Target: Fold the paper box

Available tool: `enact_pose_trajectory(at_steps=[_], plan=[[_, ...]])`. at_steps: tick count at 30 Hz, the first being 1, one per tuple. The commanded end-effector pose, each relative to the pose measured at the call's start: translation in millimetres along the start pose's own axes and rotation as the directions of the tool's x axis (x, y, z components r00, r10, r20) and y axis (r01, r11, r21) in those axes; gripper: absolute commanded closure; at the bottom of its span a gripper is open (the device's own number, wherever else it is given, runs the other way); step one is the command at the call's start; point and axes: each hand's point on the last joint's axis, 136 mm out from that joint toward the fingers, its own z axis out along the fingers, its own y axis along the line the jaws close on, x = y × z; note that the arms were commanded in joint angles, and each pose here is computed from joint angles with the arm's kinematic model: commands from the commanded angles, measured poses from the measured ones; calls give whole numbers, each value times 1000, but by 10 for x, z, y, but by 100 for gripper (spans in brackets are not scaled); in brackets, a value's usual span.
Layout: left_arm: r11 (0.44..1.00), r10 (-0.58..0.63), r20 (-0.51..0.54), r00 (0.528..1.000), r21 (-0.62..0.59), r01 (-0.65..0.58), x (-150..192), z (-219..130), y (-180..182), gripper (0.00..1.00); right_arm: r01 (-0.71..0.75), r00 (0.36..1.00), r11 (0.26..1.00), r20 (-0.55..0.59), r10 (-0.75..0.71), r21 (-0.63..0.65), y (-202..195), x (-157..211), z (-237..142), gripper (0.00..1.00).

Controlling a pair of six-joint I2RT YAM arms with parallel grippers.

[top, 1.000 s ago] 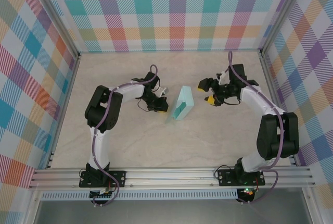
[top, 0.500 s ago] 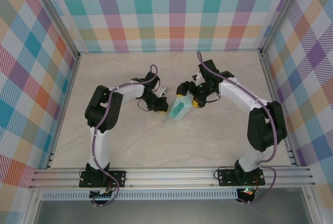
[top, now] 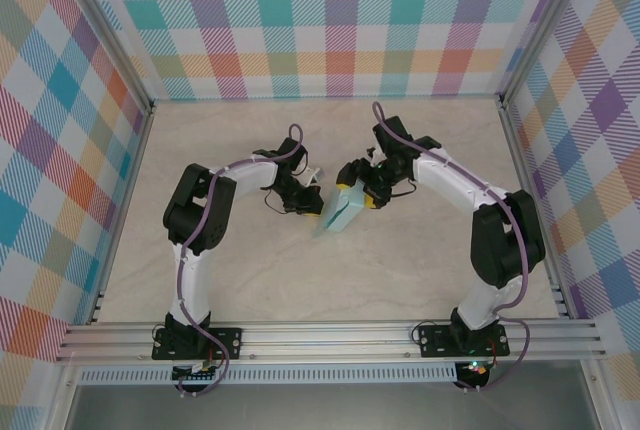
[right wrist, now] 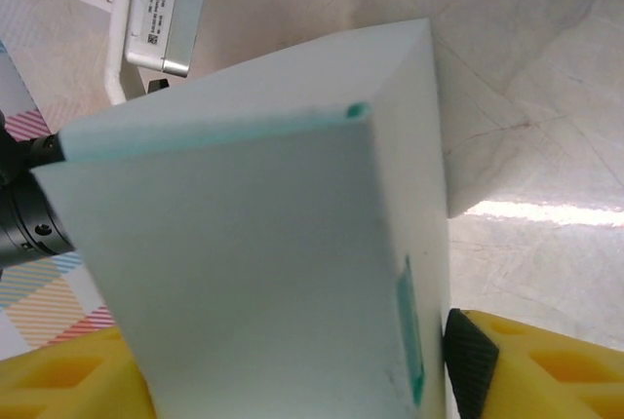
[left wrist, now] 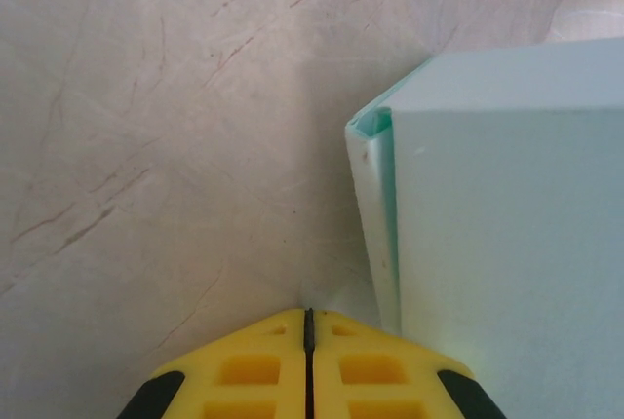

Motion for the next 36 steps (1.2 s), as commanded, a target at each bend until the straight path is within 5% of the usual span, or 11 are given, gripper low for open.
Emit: enact_pose_trajectory(at_steps=[1, 8, 12, 17, 19, 21, 26, 32, 36], plan=[[999, 27, 46, 999, -45, -25, -28, -175, 36, 94, -59, 998, 998, -7, 59, 12, -42, 56, 20, 34], [989, 137, 339, 931, -91, -113, -379, -936, -112, 79, -144, 989, 989, -24, 144, -28, -60, 66, -17, 48], [972, 234, 531, 814, -106, -210, -526, -1393, -225, 63, -226, 973, 968, -63, 220, -111, -48, 54, -65, 54], [893, 417, 722, 552, -212, -397, -496, -1791, -427, 47, -306, 951, 927, -107, 289, -216, 4, -27, -341, 56], [799, 530, 761, 376, -298, -522, -401, -1880, -618, 25, -339, 940, 905, -128, 316, -258, 18, -59, -506, 56], [696, 626, 744, 235, -396, -599, -333, -1817, -747, 7, -375, 926, 878, -152, 345, -296, 2, -99, -663, 56], [503, 730, 681, 62, -474, -723, -252, -1594, -1088, 4, -477, 877, 818, -239, 417, -321, -111, -108, -930, 55], [347, 820, 571, -35, -547, -762, -181, -1288, -1347, 5, -548, 829, 776, -326, 454, -313, -144, -91, -886, 54], [305, 858, 511, -55, -592, -746, -220, -1129, -1327, 5, -547, 827, 779, -344, 445, -306, -158, -85, -849, 55]])
